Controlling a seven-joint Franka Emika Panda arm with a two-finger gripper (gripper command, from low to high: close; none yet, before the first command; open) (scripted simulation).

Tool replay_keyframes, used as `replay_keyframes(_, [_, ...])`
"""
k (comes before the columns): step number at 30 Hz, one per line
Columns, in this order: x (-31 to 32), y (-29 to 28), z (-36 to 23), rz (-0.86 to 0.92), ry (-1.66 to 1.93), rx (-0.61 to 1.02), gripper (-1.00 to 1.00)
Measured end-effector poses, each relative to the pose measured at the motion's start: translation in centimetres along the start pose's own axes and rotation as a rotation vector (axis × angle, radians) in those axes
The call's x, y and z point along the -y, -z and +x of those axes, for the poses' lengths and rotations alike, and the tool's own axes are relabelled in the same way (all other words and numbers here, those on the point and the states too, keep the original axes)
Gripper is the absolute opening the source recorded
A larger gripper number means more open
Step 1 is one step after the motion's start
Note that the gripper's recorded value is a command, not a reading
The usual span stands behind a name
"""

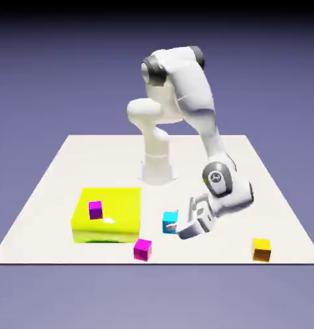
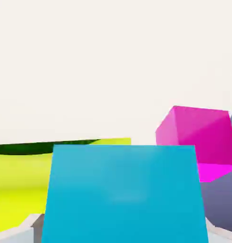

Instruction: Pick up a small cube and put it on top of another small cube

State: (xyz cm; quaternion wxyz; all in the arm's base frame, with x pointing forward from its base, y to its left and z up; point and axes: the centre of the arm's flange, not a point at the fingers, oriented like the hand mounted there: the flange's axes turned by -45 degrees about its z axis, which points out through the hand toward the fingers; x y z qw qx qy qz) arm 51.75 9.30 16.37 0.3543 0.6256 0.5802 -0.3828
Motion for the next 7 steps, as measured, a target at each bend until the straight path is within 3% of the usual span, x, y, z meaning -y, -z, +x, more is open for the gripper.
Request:
replay_keyframes(2, [-0.6,-0.4,-0.5,-0.007,0.004,0.005,-1.00])
replay_keyframes(3, [-0.8,-3.4,0.4,-0.007,0.002,0.006,-1.00])
replay_keyframes(4, [-0.7,-6.3,1.3,-0.007,0.004,0.005,1.00])
replay_keyframes(6, [-0.7,-6.3,1.3,-0.009,0.004,0.006,1.00])
replay_keyframes(7, [-0.8,-3.3,0.4,-0.010,0.003,0.007,1.00])
